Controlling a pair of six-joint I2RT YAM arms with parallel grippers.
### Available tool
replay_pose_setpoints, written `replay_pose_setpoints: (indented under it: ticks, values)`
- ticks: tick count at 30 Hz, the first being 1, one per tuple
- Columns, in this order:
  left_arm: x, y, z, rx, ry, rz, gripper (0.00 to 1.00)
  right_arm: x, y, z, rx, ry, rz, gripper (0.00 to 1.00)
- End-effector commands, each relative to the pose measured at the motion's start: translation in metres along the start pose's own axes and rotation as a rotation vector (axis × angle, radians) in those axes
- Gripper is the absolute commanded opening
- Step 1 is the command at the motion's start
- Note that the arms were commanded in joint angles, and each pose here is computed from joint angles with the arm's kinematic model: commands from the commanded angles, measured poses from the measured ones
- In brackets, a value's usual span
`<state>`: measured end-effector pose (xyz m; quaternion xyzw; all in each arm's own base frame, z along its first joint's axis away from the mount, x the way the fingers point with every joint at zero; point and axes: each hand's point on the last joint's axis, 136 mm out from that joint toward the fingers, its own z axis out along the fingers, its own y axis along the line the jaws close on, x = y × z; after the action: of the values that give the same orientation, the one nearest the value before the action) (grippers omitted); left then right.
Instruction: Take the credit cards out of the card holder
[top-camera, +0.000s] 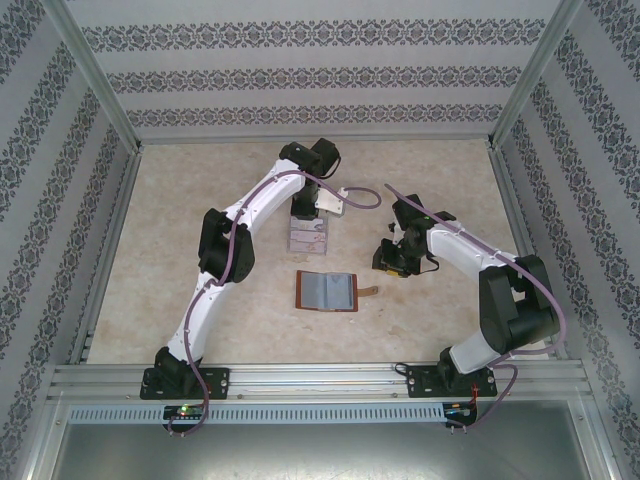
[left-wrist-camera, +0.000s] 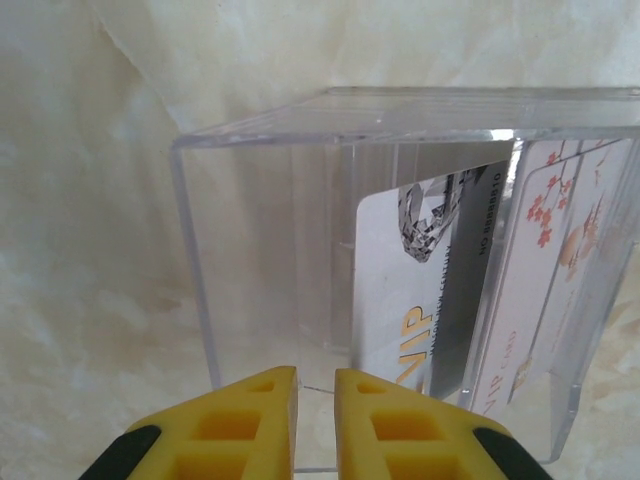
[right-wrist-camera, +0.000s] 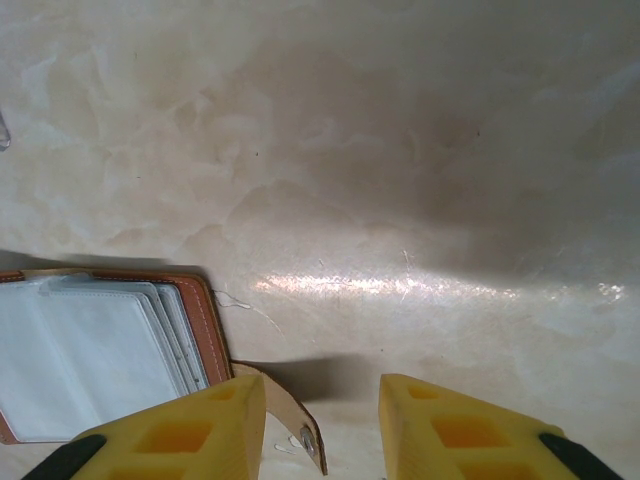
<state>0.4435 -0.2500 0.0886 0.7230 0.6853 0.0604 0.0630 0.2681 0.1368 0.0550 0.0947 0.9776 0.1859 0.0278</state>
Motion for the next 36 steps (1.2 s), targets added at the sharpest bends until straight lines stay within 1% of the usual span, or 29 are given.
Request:
replay_pose_setpoints:
  ticks: [1, 4, 7, 11, 15, 19, 24, 30, 32, 34, 36]
  values:
    - [0.003, 0.009, -0.004, -0.027, -0.004, -0.017, 0.17, -0.005, 0.002, -0.005, -0.011, -0.008, -0.013, 0.36]
    - [0.003, 0.013, -0.007, -0.044, -0.01, -0.063, 0.17, -0.006, 0.004, -0.005, -0.016, -0.008, -0.015, 0.36]
    - [0.004, 0.02, -0.008, -0.08, 0.001, -0.137, 0.17, -0.006, 0.005, -0.005, -0.021, -0.009, -0.016, 0.36]
    - [0.011, 0.033, -0.011, -0.15, 0.035, -0.292, 0.17, -0.008, 0.007, -0.007, -0.025, -0.011, -0.023, 0.36]
    - [0.011, 0.03, -0.017, -0.152, 0.022, -0.439, 0.19, -0.009, 0.009, -0.007, -0.028, -0.011, -0.029, 0.36]
    - [0.007, 0.03, -0.028, -0.156, -0.033, -0.598, 0.22, -0.011, 0.012, -0.008, -0.035, -0.019, -0.035, 0.36]
    - [-0.001, 0.028, -0.043, -0.089, -0.137, -0.802, 0.25, -0.013, 0.017, -0.009, -0.041, -0.024, -0.044, 0.36]
    - [0.01, 0.034, -0.062, -0.05, -0.235, -1.048, 0.23, -0.014, 0.025, -0.011, -0.054, -0.029, -0.052, 0.35]
    - [0.009, 0.034, -0.068, -0.02, -0.29, -1.102, 0.23, -0.015, 0.028, -0.012, -0.058, -0.032, -0.056, 0.35]
    - [0.012, 0.037, -0.071, -0.021, -0.334, -1.167, 0.22, -0.015, 0.03, -0.013, -0.059, -0.035, -0.061, 0.36]
    - [0.01, 0.033, -0.073, 0.013, -0.368, -1.192, 0.17, -0.013, 0.031, -0.012, -0.057, -0.03, -0.064, 0.36]
